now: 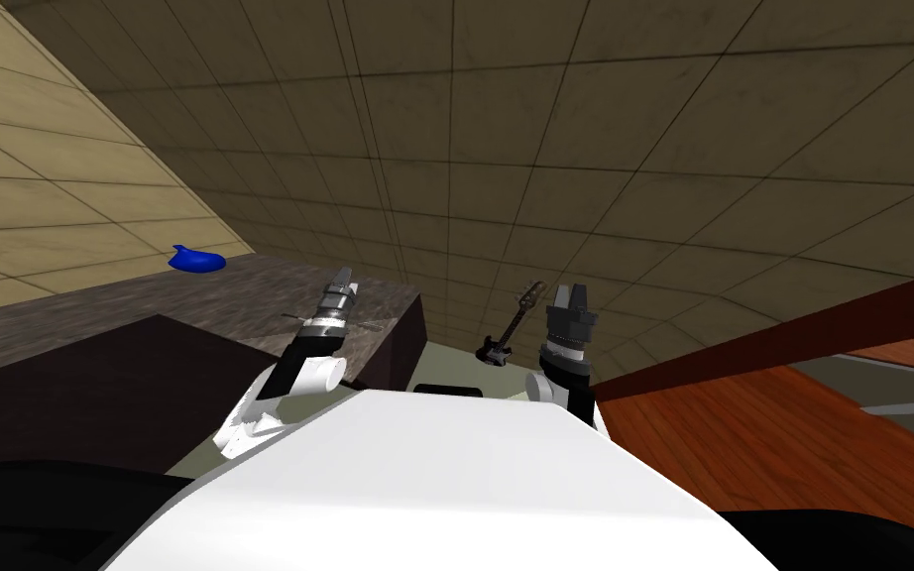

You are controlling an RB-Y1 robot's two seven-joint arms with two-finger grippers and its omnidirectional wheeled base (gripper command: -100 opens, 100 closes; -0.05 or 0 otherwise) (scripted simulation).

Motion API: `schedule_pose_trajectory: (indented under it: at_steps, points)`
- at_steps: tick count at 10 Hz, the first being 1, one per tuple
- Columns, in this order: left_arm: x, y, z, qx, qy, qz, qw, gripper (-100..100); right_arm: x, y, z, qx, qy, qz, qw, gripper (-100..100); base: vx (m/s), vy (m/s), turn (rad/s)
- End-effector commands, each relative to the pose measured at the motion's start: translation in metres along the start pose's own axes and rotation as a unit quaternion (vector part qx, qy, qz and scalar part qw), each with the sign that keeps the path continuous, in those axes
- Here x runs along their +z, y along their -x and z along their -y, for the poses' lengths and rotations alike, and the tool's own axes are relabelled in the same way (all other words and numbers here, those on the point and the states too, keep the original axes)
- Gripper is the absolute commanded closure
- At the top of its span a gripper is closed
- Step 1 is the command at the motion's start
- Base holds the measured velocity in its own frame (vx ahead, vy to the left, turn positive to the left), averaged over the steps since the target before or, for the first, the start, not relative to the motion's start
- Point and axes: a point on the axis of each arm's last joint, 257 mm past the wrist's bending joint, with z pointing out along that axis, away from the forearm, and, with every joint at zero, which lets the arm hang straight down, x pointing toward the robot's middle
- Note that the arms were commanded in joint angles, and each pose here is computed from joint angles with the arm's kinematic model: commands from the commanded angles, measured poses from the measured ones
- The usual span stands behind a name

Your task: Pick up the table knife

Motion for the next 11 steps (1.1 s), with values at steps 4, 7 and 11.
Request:
schedule_pose_trajectory:
  at_steps: [4,7,11]
  points:
    - [0.0,0.022,-0.045,0.05,0.075,-0.008,0.9959,-100,0.0,0.0,0.0,0.0,0.0,0.0,1.0,0,0.071,-0.045,0.029]
    - [-0.002,0.033,-0.067,0.07,0.112,-0.011,0.9913,-100,0.0,0.0,0.0,0.0,0.0,0.0,1.0,0,0.039,-0.032,0.022]
    - [-0.008,0.059,-0.104,0.106,0.175,-0.015,0.9787,-100,0.0,0.0,0.0,0.0,0.0,0.0,1.0,0,0.071,-0.048,0.022]
